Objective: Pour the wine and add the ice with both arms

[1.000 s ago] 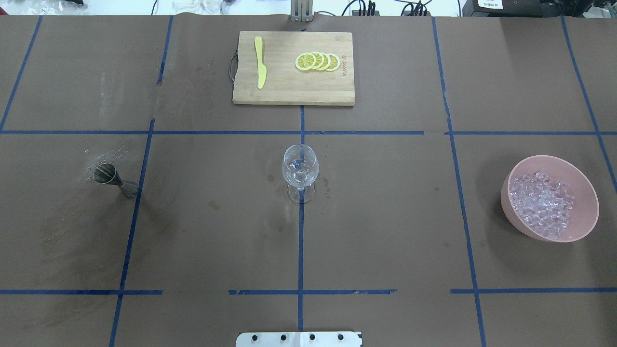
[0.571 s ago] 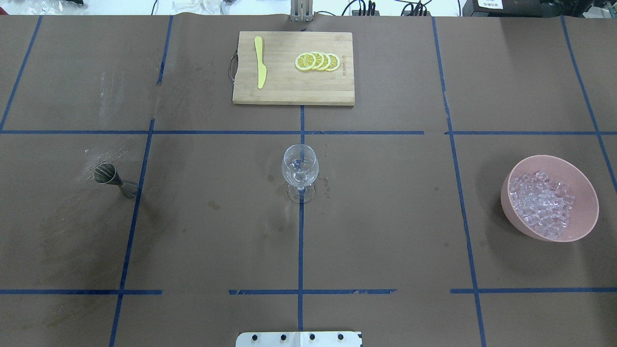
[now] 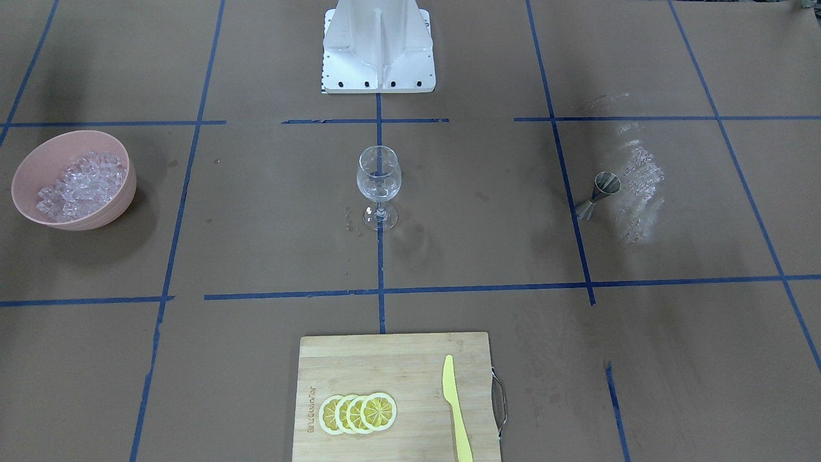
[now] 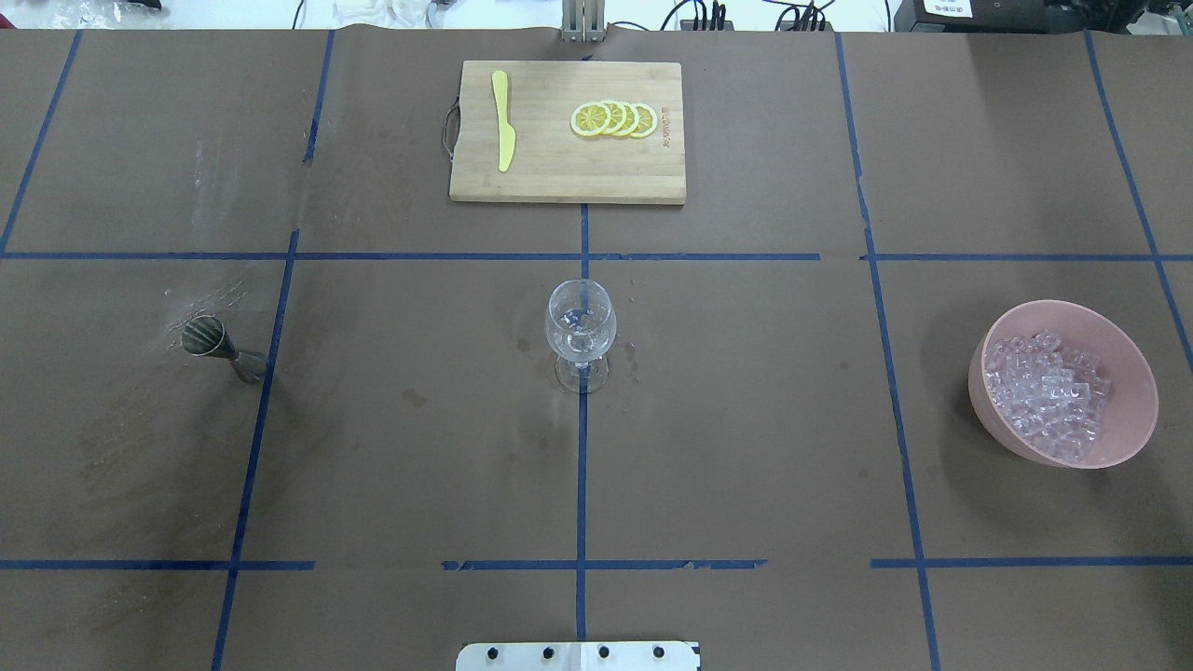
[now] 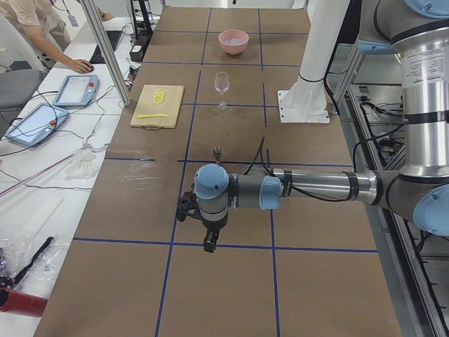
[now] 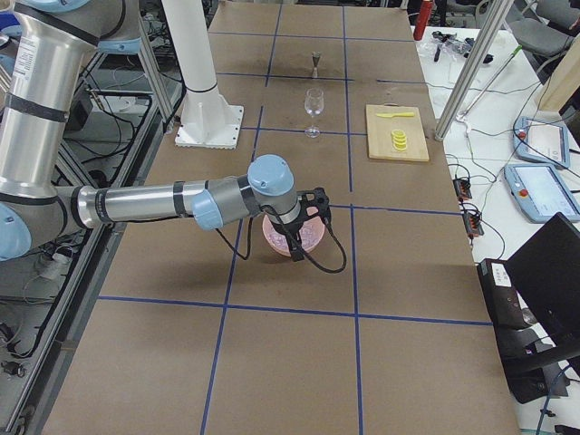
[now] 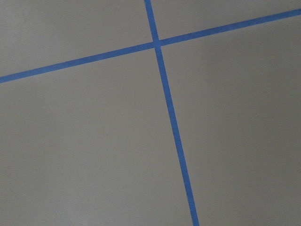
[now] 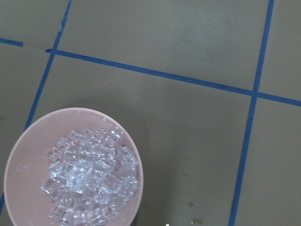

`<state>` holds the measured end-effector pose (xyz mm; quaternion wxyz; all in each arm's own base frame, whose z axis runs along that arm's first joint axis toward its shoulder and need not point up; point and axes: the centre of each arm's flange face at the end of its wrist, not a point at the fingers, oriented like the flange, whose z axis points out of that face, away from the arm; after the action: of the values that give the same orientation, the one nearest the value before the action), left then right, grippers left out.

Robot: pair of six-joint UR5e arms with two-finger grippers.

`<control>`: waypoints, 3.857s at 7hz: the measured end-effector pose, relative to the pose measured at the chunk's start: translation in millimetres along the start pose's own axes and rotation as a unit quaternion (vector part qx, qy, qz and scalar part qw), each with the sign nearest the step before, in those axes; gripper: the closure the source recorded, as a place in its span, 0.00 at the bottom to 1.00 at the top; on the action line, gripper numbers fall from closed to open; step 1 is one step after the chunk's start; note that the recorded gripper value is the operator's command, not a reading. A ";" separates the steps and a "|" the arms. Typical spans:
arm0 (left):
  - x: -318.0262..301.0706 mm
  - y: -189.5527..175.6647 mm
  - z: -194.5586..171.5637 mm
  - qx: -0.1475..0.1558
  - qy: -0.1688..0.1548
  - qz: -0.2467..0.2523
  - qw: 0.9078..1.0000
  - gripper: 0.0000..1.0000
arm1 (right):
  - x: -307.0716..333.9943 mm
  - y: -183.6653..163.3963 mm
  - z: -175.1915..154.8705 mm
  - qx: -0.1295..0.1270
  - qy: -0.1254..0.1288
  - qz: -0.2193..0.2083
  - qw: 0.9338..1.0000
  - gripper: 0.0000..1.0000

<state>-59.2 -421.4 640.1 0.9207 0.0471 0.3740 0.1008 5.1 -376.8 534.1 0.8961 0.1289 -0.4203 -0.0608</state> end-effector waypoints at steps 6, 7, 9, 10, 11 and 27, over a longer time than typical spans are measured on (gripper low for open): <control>5.6 -7.7 -7.5 0.009 0.000 0.008 1.000 0.00 | -116.3 10.9 107.8 0.033 0.052 0.100 0.993 0.28; 6.7 -10.4 -9.0 0.011 -0.001 0.010 1.000 0.00 | -132.3 17.5 126.8 0.040 0.067 0.104 0.992 0.30; 8.4 -16.3 -11.8 0.014 -0.001 0.014 1.000 0.00 | -144.4 27.3 151.0 0.041 0.085 0.098 0.991 0.30; 8.8 -17.7 -12.6 0.015 -0.002 0.014 1.000 0.00 | -145.6 30.3 157.8 0.039 0.090 0.094 0.991 0.33; 8.9 -18.2 -12.8 0.016 -0.002 0.014 1.000 0.00 | -146.3 32.4 161.9 0.037 0.093 0.091 0.991 0.36; 0.1 -18.9 -19.8 0.010 -0.060 0.015 0.998 0.00 | -495.0 -121.3 61.7 -0.007 0.043 0.095 0.995 1.00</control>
<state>-70.1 -439.6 622.8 0.9394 0.0683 0.3181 0.1081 -359.0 -396.7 172.7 0.9160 0.0848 -0.3912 0.0275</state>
